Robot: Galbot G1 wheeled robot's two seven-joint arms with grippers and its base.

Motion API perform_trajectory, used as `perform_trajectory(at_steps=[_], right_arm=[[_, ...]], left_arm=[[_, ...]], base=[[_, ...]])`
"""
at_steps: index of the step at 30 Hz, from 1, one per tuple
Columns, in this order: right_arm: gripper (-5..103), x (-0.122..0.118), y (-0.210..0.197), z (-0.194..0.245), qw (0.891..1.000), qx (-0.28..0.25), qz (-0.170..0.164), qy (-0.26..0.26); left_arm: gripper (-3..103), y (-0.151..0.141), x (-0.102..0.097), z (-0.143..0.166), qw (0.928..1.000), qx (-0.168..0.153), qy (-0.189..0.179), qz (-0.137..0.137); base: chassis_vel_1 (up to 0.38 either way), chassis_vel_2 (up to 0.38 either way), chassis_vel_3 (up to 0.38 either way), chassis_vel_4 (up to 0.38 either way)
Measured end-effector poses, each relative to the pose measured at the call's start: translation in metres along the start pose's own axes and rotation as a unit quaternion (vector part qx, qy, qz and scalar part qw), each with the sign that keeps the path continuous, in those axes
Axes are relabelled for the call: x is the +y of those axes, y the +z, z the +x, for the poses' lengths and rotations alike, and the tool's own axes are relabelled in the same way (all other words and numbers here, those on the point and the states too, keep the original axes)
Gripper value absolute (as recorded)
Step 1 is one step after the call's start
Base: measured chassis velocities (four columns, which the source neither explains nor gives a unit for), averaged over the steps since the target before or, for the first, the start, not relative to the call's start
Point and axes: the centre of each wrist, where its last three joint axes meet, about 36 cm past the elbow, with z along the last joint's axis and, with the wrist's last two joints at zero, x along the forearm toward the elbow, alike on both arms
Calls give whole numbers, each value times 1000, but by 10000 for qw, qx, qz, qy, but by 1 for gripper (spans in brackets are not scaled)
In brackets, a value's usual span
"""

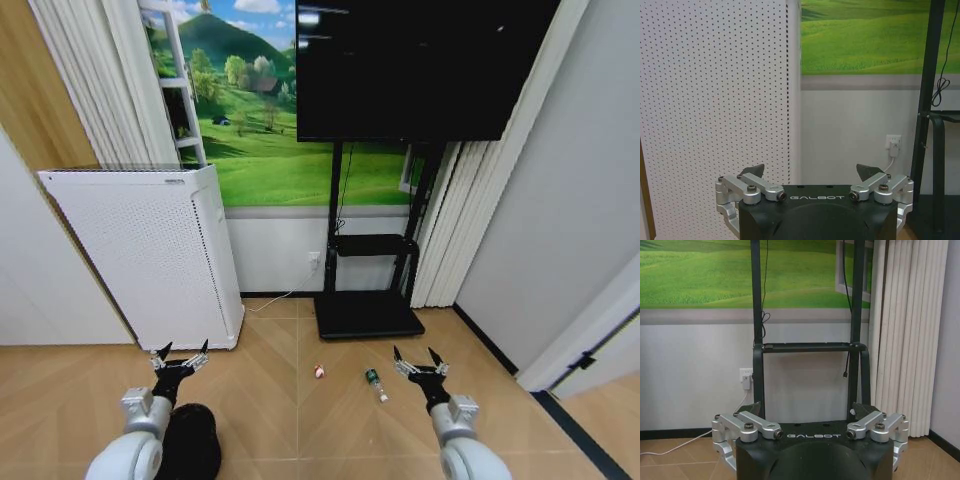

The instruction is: Pick up the trash bin and place the garbage on the floor into it.

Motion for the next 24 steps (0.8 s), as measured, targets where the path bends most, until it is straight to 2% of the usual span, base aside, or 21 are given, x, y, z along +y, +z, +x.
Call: perform_trajectory(at_steps=[24], right_arm=[[100, -1, -1, 4, 9999, -113, -60, 108]], left_arm=[[100, 1, 2, -1, 10000, -22, 30, -12]], base=[[0, 0, 0, 0]])
